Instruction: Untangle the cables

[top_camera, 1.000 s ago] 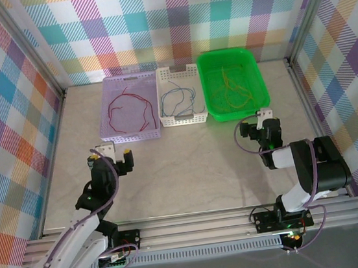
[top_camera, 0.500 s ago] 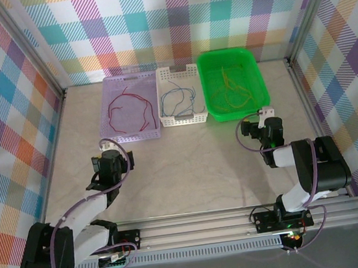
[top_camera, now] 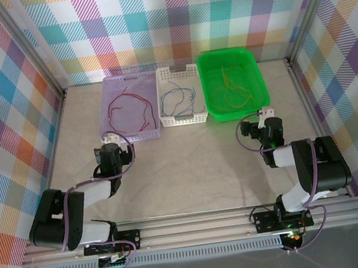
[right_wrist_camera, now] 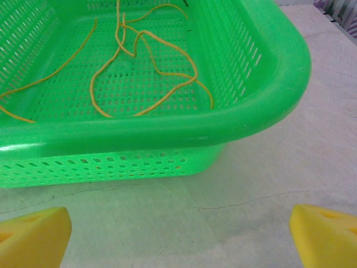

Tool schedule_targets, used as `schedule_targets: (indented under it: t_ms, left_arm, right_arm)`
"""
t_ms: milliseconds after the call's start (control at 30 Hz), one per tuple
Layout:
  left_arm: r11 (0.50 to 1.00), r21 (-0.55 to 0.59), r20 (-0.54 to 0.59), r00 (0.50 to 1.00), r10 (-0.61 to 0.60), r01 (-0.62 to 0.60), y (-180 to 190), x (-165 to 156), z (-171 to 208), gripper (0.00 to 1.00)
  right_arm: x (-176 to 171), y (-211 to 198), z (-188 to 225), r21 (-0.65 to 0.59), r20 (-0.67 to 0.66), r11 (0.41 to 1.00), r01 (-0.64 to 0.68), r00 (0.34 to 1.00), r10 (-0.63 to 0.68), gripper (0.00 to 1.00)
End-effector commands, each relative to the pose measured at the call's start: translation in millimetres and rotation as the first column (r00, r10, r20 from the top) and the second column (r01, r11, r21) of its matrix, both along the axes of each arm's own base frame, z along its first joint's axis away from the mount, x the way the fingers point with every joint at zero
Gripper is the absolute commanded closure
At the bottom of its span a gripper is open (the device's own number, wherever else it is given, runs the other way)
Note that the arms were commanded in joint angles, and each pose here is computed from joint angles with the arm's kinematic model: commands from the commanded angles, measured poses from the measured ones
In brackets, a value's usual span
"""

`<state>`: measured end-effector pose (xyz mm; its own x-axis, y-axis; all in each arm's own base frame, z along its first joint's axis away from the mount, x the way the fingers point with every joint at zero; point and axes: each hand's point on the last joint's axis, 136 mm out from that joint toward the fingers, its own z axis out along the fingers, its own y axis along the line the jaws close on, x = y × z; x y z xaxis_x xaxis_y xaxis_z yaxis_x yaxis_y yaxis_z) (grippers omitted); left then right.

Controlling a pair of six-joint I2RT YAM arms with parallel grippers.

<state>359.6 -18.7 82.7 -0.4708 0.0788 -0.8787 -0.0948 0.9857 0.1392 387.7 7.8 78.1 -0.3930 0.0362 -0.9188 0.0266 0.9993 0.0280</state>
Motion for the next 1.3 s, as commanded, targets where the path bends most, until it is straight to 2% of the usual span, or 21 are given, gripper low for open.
schedule_targets:
  t_ms: [0, 67, 267, 367, 1267]
  left_arm:
    - [0.998, -0.054, 0.119, 0.993, -0.014, 0.020, -4.8, 23.9, 24.7, 0.00]
    - [0.998, -0.046, 0.125, 0.991, -0.037, 0.043, -8.1, 27.2, 18.4, 0.00]
    - [0.990, -0.126, 0.124, 0.989, 0.081, -0.065, 19.5, 30.7, 0.7, 0.00]
    - [0.989, -0.136, 0.097, 0.992, 0.078, -0.064, 19.9, 34.2, -1.7, 0.00]
    - [0.985, -0.152, 0.097, 0.991, 0.092, -0.076, 24.6, 34.3, -1.9, 0.00]
  right_arm:
    - [9.0, -0.3, 15.2, 0.020, 0.045, 1.000, -0.003, 0.999, 0.002, 0.00]
    - [9.0, 0.0, 15.2, 0.020, 0.045, 1.000, -0.004, 0.999, 0.003, 0.00]
    - [9.0, -0.5, 15.2, 0.021, 0.045, 1.000, -0.003, 0.999, 0.002, 0.00]
    - [8.9, -0.4, 14.9, 0.022, 0.044, 1.000, -0.004, 0.999, 0.003, 0.00]
    - [8.5, -0.3, 14.5, 0.022, 0.043, 1.000, -0.004, 0.999, 0.003, 0.00]
